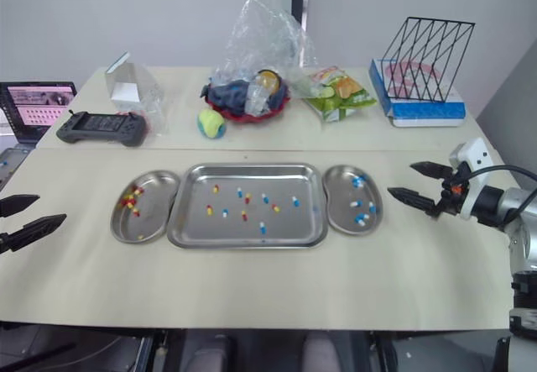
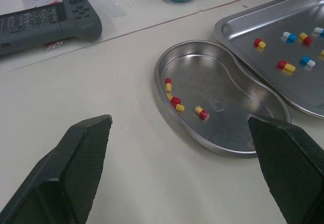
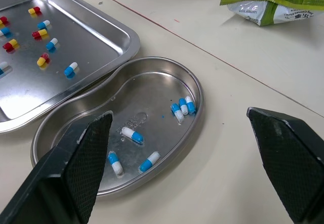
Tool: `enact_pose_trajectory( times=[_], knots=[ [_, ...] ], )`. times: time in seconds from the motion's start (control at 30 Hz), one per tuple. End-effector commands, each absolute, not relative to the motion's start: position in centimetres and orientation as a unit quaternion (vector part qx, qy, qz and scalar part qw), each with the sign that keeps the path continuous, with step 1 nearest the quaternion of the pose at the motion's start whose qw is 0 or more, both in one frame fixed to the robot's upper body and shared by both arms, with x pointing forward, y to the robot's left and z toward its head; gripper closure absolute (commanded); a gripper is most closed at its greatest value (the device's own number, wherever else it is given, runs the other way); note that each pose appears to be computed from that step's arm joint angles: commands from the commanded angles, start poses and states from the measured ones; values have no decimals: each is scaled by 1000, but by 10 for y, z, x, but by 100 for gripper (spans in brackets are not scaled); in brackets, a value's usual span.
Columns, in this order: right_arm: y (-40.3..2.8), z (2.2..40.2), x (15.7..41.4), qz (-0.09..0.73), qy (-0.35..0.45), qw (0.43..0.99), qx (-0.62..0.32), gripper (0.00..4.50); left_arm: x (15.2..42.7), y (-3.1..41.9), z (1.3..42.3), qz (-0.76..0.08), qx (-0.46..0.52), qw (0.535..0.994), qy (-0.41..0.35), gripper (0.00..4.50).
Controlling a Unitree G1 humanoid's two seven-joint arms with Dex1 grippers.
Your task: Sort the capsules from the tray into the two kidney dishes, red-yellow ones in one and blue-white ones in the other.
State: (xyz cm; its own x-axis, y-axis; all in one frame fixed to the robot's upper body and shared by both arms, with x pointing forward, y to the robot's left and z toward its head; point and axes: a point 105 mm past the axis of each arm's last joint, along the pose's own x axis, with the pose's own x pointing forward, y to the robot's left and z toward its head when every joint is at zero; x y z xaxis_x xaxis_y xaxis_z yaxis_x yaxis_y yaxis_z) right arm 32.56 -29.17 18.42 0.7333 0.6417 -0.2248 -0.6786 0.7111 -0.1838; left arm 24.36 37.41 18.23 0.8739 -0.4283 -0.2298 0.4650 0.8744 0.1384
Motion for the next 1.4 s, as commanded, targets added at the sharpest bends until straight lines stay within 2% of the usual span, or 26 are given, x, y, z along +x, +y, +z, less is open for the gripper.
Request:
enact_pose_trajectory(
  times=[0.03,0.2,0.43,0.57,0.63,1.07,1.33,1.4],
  knots=[
    [-291,202,325,357,36,923,-137,4,245,371,198,-239,110,961,82,0],
    [-288,203,325,360,33,922,-139,4,255,361,213,-255,90,961,62,0],
    [-263,203,314,394,34,907,-145,4,254,316,222,-352,79,928,91,0],
    [-239,200,299,424,35,893,-149,4,256,282,233,-427,49,899,79,0],
    [-228,200,290,435,37,888,-146,4,257,272,227,-447,75,886,94,0],
    [-189,224,273,478,15,867,-142,4,270,251,227,-485,108,863,88,0],
    [-173,227,271,503,10,854,-133,4,265,254,214,-477,96,868,99,0],
    [-174,227,271,505,12,853,-133,4,272,254,215,-458,80,880,98,0]
  ],
)
